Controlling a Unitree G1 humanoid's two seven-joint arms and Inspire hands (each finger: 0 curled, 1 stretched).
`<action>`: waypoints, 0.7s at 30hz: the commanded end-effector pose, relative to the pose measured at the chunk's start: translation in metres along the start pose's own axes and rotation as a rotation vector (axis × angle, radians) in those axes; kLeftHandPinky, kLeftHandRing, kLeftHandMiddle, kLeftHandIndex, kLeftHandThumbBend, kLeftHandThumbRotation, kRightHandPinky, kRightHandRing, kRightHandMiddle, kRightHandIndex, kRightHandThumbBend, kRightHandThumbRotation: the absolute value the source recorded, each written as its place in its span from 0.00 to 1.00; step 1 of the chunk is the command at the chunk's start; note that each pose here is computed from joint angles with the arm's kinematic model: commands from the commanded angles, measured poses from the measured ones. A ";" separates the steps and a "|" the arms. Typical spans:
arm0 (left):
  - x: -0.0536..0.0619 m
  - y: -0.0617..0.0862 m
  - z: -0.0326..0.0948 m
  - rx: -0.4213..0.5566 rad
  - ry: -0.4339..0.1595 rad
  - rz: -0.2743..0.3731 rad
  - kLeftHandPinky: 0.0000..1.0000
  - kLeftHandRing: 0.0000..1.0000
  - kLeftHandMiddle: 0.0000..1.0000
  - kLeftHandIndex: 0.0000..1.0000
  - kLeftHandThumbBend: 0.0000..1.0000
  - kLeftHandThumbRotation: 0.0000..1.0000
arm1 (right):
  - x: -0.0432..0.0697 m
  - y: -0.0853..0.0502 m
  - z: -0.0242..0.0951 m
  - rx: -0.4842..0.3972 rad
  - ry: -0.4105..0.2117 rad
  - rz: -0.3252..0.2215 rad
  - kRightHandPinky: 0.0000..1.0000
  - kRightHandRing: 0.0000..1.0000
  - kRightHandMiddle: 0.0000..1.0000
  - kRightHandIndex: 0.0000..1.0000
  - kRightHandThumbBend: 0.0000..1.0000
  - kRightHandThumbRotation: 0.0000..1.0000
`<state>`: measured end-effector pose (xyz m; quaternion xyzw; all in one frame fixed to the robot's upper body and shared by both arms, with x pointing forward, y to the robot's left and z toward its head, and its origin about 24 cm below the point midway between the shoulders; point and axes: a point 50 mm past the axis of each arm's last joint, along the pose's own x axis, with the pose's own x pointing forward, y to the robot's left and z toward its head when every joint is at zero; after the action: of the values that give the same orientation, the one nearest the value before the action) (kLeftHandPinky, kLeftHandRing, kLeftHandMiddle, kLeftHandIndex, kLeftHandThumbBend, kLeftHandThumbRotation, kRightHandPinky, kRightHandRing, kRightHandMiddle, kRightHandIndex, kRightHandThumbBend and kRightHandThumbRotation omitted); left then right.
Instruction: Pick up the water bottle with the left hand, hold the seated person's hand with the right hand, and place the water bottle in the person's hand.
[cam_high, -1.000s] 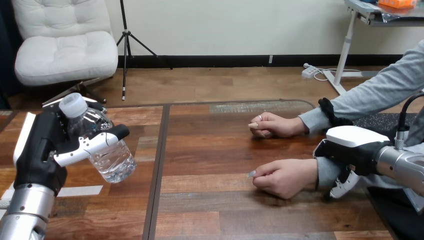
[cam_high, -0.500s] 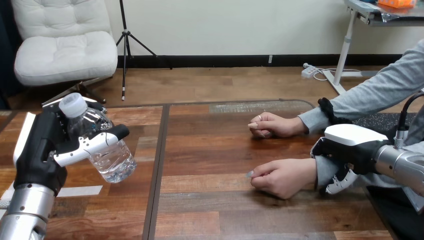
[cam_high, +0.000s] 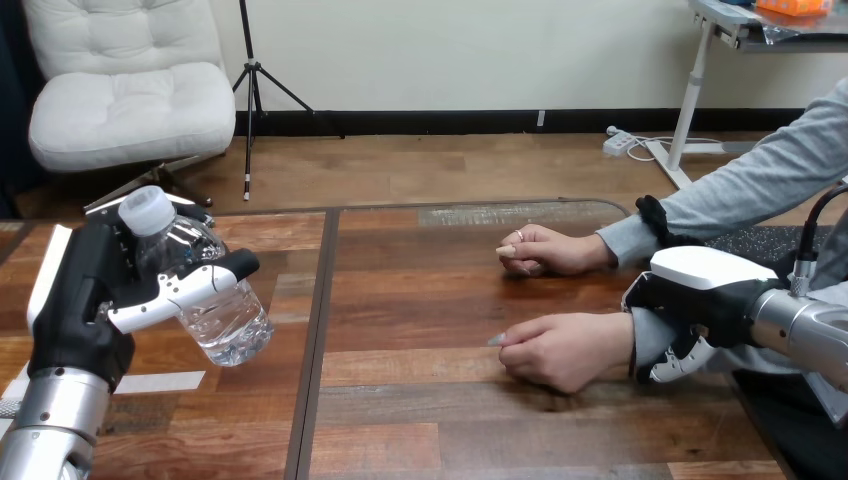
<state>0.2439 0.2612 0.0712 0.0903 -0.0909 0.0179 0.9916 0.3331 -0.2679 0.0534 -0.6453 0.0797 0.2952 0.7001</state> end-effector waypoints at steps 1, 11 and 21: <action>0.014 0.004 0.029 0.017 -0.140 0.002 0.30 0.35 0.39 0.40 0.74 0.00 | 0.002 -0.019 0.005 0.035 -0.020 -0.096 0.36 0.40 0.46 0.49 0.54 0.00; 0.014 0.004 0.029 0.019 -0.142 0.000 0.30 0.35 0.39 0.40 0.74 0.00 | 0.002 -0.020 0.004 0.052 -0.021 -0.102 0.36 0.40 0.45 0.49 0.54 0.00; 0.014 0.004 0.029 0.013 -0.139 0.000 0.30 0.35 0.39 0.40 0.74 0.00 | 0.001 -0.021 0.005 0.058 -0.034 -0.120 0.34 0.38 0.44 0.49 0.55 0.00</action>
<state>0.2439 0.2611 0.0712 0.0893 -0.0911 0.0162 0.9917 0.3338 -0.2685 0.0549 -0.6367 0.0777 0.2868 0.7115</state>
